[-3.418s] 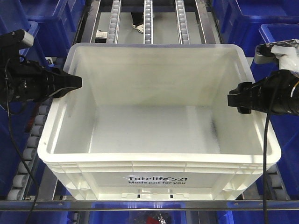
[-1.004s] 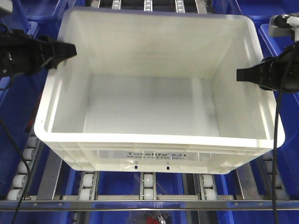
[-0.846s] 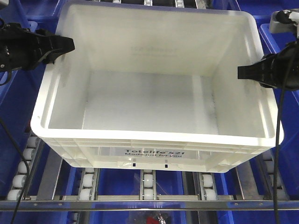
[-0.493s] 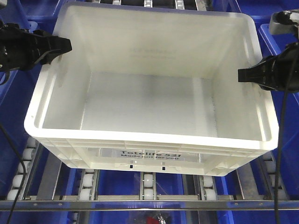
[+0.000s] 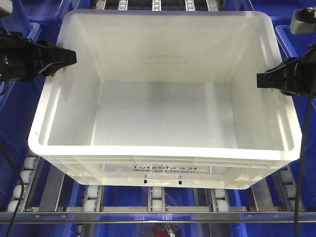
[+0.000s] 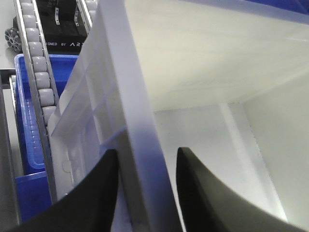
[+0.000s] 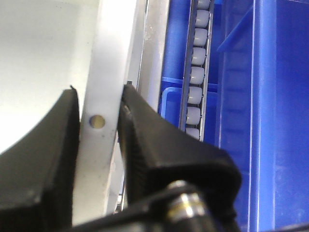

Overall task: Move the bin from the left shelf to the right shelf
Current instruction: 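Pull the gripped tote off the rollers toward the robot, then hold the tote with both grippers while the base backs away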

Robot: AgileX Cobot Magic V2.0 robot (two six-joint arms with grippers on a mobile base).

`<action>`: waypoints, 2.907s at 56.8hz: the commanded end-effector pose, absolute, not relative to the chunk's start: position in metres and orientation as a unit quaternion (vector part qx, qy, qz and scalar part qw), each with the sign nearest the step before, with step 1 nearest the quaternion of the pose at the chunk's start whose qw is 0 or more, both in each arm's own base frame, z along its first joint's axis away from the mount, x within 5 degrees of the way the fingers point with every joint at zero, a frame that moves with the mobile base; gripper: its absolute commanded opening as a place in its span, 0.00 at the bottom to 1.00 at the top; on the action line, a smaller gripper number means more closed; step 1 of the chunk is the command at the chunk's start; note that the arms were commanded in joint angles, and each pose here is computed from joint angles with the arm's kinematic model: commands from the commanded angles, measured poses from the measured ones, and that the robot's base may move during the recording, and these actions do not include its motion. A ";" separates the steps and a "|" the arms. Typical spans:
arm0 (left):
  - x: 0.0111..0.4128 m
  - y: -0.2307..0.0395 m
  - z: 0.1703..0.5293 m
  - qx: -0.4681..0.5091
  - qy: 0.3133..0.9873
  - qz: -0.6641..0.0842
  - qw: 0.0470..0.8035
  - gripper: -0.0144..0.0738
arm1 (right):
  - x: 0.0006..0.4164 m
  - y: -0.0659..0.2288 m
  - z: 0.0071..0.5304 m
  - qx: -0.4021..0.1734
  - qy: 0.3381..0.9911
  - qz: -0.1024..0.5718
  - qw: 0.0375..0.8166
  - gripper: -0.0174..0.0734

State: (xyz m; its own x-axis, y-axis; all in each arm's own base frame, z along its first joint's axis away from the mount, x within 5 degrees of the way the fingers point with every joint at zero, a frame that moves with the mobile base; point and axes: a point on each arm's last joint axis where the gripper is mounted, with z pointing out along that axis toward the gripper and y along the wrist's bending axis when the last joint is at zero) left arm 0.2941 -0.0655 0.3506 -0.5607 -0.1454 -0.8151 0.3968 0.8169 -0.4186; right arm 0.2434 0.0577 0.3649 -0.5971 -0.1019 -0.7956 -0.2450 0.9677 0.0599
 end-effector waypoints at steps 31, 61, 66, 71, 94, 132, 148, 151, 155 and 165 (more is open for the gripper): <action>0.266 -0.092 0.383 0.133 0.793 -0.412 0.429 0.16 | 0.241 0.068 0.400 -0.078 0.833 0.146 0.528 0.19; 0.265 -0.092 0.383 0.128 0.794 -0.419 0.421 0.16 | 0.237 0.071 0.404 -0.077 0.827 0.173 0.530 0.19; 0.265 -0.092 0.383 0.127 0.795 -0.419 0.420 0.16 | 0.237 0.071 0.404 -0.077 0.827 0.173 0.530 0.19; 0.265 -0.093 0.383 0.128 0.795 -0.421 0.418 0.16 | 0.237 0.071 0.404 -0.077 0.827 0.172 0.529 0.19; 0.265 -0.093 0.383 0.128 0.795 -0.420 0.419 0.16 | 0.237 0.071 0.404 -0.077 0.826 0.172 0.532 0.19; 0.265 -0.093 0.383 0.129 0.795 -0.421 0.417 0.16 | 0.236 0.071 0.402 -0.078 0.829 0.172 0.526 0.19; 0.265 -0.093 0.383 0.129 0.795 -0.421 0.417 0.16 | 0.236 0.071 0.402 -0.077 0.829 0.172 0.526 0.19; 0.265 -0.093 0.383 0.129 0.795 -0.421 0.417 0.16 | 0.236 0.071 0.402 -0.077 0.829 0.172 0.526 0.19; 0.265 -0.093 0.383 0.129 0.795 -0.421 0.417 0.16 | 0.236 0.071 0.402 -0.077 0.829 0.172 0.526 0.19; 0.265 -0.093 0.383 0.129 0.795 -0.421 0.417 0.16 | 0.236 0.071 0.402 -0.077 0.829 0.173 0.526 0.19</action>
State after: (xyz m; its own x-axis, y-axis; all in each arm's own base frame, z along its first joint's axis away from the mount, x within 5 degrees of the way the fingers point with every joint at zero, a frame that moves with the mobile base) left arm 0.2924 -0.0644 0.3483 -0.5852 -0.1305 -0.8003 0.3969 0.8146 -0.4230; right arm 0.2402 0.0576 0.3680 -0.5874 -0.1046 -0.8025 -0.2663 0.9614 0.0697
